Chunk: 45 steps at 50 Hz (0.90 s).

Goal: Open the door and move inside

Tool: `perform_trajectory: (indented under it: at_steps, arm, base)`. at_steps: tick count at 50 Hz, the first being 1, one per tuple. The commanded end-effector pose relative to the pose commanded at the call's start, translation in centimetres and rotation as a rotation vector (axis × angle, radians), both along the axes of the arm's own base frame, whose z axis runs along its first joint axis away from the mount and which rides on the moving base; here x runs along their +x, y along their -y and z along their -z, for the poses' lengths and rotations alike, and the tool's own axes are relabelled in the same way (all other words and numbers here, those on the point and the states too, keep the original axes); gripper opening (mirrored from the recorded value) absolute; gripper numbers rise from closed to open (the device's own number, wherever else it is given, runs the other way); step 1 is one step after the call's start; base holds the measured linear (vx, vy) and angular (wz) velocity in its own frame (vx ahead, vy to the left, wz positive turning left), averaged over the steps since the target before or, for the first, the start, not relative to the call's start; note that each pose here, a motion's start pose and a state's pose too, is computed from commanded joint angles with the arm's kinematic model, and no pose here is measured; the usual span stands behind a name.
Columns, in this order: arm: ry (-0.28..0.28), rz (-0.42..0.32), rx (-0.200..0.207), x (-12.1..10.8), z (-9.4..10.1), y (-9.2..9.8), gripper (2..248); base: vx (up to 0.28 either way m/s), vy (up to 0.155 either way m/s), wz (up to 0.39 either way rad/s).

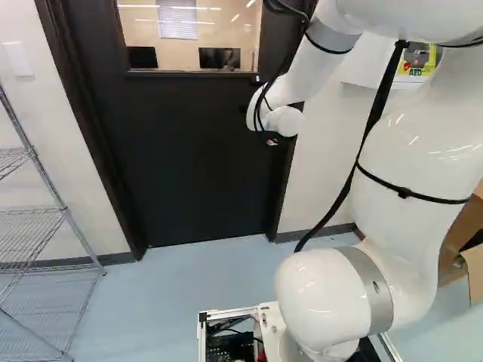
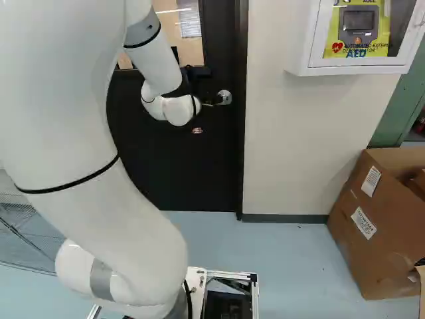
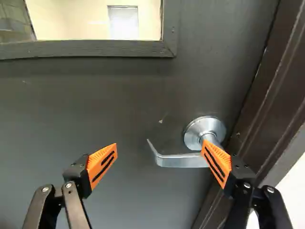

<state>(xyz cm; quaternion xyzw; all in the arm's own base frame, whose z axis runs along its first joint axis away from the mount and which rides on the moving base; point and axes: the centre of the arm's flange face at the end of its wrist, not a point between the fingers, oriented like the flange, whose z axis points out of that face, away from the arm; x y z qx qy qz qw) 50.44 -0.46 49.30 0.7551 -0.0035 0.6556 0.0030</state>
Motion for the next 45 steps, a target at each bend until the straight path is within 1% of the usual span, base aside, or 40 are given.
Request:
perform_trajectory:
  at_steps: [7, 12, 45]
  arm:
    - [-0.013, -0.012, 0.000, 1.1, 0.8, -0.6, 247]
    - [-0.024, -0.016, 0.000, 1.4, 1.3, -0.8, 247]
    - [-0.094, -0.018, 0.000, 1.8, 4.9, -0.9, 247]
  base:
    - [0.000, 0.000, 0.000]
    - [0.000, 0.000, 0.000]
    - [0.000, 0.000, 0.000]
